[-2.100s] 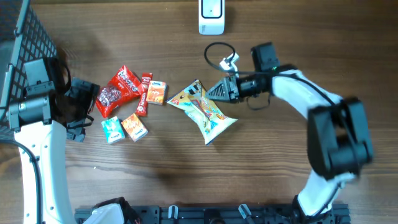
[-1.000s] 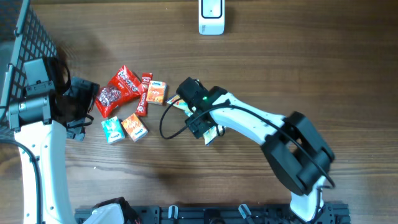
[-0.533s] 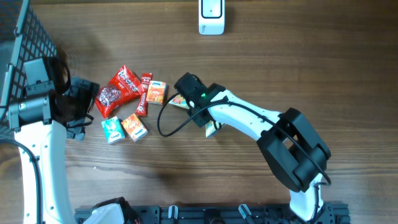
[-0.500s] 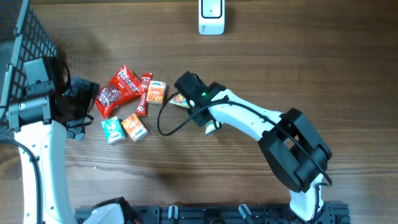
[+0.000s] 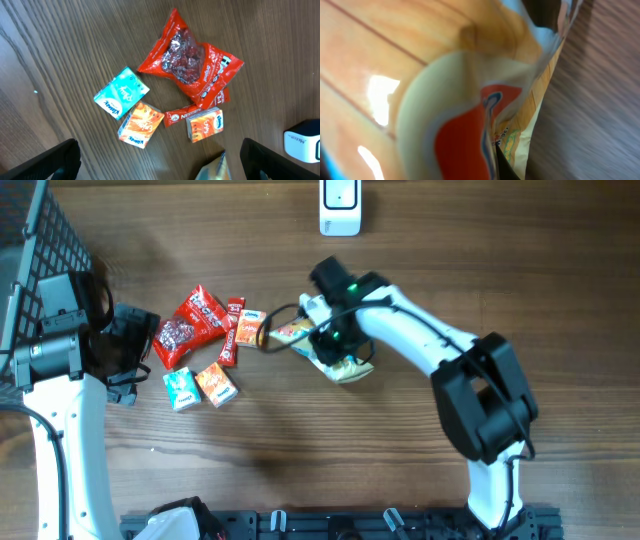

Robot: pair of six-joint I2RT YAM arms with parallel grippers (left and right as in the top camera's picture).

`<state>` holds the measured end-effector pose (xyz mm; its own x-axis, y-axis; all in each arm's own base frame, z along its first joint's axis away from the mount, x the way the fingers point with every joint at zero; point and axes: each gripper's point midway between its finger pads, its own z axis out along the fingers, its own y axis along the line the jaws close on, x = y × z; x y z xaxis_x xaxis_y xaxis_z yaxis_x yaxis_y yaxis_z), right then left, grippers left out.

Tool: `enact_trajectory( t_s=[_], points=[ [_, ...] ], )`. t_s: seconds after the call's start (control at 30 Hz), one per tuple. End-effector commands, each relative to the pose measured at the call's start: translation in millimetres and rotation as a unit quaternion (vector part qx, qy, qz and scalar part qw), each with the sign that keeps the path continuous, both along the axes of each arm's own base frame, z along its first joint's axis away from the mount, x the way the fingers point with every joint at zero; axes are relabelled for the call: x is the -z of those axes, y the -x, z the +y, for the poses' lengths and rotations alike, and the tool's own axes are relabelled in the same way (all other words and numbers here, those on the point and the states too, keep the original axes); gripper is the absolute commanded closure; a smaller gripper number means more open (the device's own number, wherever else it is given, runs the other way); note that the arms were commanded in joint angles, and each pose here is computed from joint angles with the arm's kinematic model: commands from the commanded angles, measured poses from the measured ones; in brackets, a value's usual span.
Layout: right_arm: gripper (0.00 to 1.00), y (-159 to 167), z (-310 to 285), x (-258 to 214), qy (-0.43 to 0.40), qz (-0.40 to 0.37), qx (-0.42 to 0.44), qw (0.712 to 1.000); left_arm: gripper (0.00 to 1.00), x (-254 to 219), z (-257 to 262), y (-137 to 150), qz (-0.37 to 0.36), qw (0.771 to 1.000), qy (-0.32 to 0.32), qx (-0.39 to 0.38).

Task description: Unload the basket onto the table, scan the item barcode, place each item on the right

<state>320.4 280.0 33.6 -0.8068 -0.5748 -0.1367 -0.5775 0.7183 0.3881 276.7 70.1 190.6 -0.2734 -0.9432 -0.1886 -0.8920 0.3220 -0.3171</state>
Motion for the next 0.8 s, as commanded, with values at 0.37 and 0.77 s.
enact_trajectory(
  t_s=[0.37, 0.77],
  points=[
    [0.96, -6, -15, -52, -0.411, 0.163, 0.045, 0.896, 0.00, -1, 4, 0, 0.000, 1.000, -0.009, 0.001],
    [0.95, -10, -10, -60, -0.476, 0.239, 0.079, 0.842, 0.00, -1, 4, 0, 0.000, 1.000, -0.009, 0.001]
  ],
)
